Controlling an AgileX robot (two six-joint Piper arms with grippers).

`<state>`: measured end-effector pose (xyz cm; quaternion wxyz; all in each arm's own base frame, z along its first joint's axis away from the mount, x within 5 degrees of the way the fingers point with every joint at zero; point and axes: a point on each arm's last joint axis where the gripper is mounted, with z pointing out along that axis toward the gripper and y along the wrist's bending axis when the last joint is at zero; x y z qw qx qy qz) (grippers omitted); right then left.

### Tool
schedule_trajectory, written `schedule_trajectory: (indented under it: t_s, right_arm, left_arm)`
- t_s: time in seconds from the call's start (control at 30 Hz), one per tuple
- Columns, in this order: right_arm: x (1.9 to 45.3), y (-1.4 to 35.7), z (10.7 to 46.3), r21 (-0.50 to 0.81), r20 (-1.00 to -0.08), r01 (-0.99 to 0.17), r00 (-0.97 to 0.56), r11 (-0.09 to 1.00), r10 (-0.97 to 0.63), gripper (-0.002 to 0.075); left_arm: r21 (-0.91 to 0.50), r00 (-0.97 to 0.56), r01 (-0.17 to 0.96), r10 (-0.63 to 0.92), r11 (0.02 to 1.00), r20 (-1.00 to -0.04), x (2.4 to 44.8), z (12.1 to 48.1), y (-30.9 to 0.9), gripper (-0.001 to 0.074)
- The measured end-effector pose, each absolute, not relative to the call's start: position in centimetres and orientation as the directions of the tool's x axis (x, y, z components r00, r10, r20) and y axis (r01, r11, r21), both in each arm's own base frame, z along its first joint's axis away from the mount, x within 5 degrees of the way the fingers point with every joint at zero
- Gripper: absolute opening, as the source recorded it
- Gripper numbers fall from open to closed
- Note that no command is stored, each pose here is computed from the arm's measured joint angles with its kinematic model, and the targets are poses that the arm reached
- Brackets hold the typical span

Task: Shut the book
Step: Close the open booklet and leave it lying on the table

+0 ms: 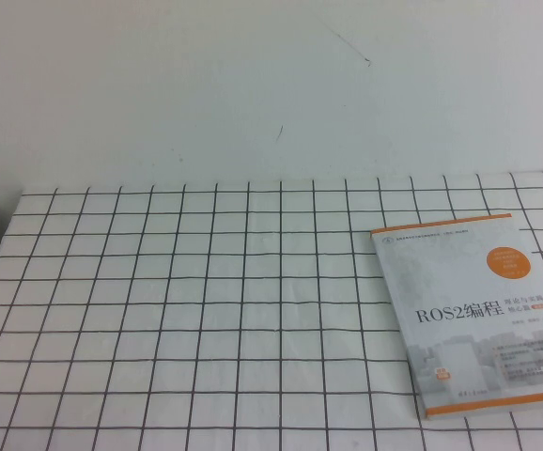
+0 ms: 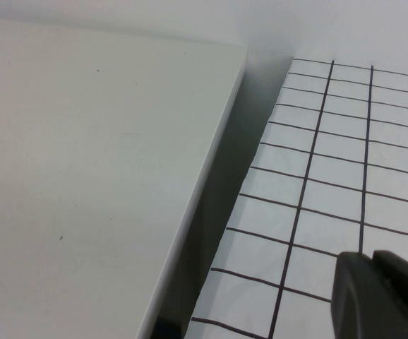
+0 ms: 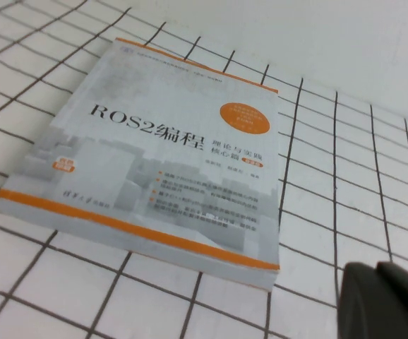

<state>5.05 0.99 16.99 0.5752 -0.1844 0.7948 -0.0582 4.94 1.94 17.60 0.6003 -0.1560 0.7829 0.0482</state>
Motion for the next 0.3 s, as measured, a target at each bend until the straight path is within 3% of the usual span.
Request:
schedule_trajectory:
  t_s: [0.3]
  right_arm:
    - [5.10, 0.16, 16.92, -0.125, -0.932, -0.075, -0.332, 0.989, -0.143, -0.0003]
  left_arm:
    - [-0.112, -0.231, -0.302, -0.186, 0.947, -0.955, 4.94, 17.60, 1.94, -0.0004]
